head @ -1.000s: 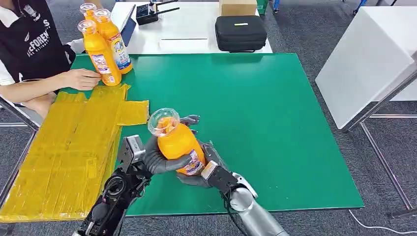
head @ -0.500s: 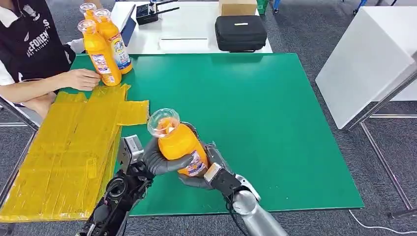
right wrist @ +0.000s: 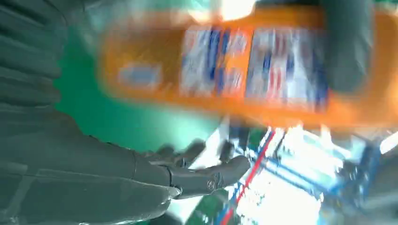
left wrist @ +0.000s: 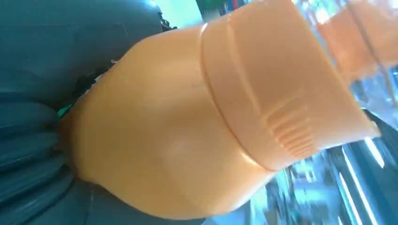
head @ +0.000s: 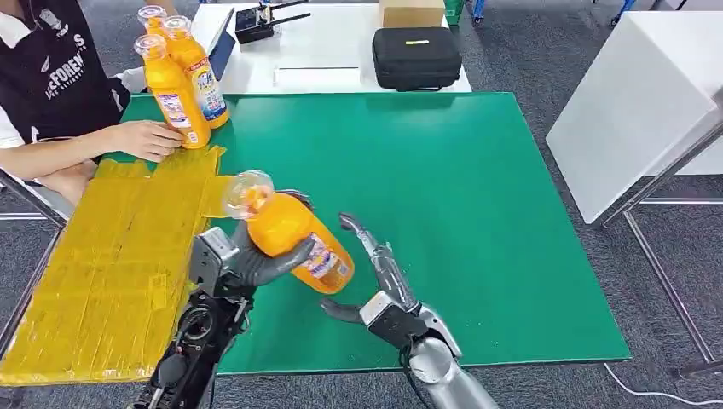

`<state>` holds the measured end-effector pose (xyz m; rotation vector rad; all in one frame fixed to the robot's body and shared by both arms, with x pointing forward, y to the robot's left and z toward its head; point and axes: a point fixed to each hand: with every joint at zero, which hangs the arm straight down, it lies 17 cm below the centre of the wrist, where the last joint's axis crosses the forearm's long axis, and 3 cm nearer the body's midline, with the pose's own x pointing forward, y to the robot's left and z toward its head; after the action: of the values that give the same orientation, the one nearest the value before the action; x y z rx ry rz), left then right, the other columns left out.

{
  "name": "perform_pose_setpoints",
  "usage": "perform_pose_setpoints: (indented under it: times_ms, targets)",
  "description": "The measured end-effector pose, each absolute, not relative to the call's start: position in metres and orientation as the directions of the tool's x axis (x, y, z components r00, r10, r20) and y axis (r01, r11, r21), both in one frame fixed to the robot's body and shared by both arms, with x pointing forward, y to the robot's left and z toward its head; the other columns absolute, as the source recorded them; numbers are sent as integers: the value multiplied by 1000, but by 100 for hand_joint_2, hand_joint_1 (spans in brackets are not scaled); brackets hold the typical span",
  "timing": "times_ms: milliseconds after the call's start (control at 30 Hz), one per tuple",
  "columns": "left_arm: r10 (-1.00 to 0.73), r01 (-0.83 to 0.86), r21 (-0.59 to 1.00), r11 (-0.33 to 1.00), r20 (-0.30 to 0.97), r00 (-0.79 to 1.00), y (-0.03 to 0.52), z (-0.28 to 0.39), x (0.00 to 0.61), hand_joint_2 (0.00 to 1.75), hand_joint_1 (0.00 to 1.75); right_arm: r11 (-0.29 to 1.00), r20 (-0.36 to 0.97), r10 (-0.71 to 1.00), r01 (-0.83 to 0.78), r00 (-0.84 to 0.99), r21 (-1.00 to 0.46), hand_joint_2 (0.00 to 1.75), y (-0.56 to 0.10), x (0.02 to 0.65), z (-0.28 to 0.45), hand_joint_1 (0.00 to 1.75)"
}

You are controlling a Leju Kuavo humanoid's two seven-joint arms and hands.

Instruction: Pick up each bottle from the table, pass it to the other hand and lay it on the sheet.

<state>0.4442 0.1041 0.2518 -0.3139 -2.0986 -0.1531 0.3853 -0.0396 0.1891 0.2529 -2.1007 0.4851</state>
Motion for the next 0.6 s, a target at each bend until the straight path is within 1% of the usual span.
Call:
perform_pose_setpoints:
  times_ms: [67, 200, 267, 333, 400, 433, 533, 567, 600]
  targets:
    - [104, 217, 13, 976, 850, -517, 119, 251, 450, 175, 175, 914, 838, 1, -340, -546, -222, 175, -50, 385, 194, 0]
    - [40, 150, 47, 988, 846, -532, 138, 250, 455, 175, 175, 929, 832, -8, -312, -555, -199, 175, -63, 385, 203, 0]
    - [-41, 84, 105, 991, 833, -552, 146, 250, 457, 175, 175, 935, 829, -11, -299, -559, -189, 175, -69, 384, 206, 0]
    - [-160, -7, 189, 982, 807, -569, 157, 249, 460, 175, 175, 945, 827, -13, -277, -562, -174, 175, -79, 383, 209, 0]
    - [-208, -47, 221, 974, 795, -570, 165, 248, 461, 175, 175, 950, 825, -8, -261, -565, -169, 175, -86, 383, 210, 0]
    - [-215, -53, 225, 973, 794, -569, 167, 248, 462, 175, 175, 952, 824, -6, -255, -567, -169, 0, -89, 382, 211, 0]
    - [-245, -78, 246, 966, 786, -567, 172, 246, 463, 175, 175, 954, 820, -5, -249, -573, -168, 0, -93, 381, 213, 0]
    - [-277, -101, 269, 958, 775, -568, 174, 247, 463, 175, 175, 956, 819, -6, -244, -574, -165, 175, -95, 380, 214, 0]
    - [-317, -128, 299, 946, 761, -566, 176, 246, 464, 175, 175, 959, 816, -5, -234, -578, -160, 175, -98, 380, 215, 0]
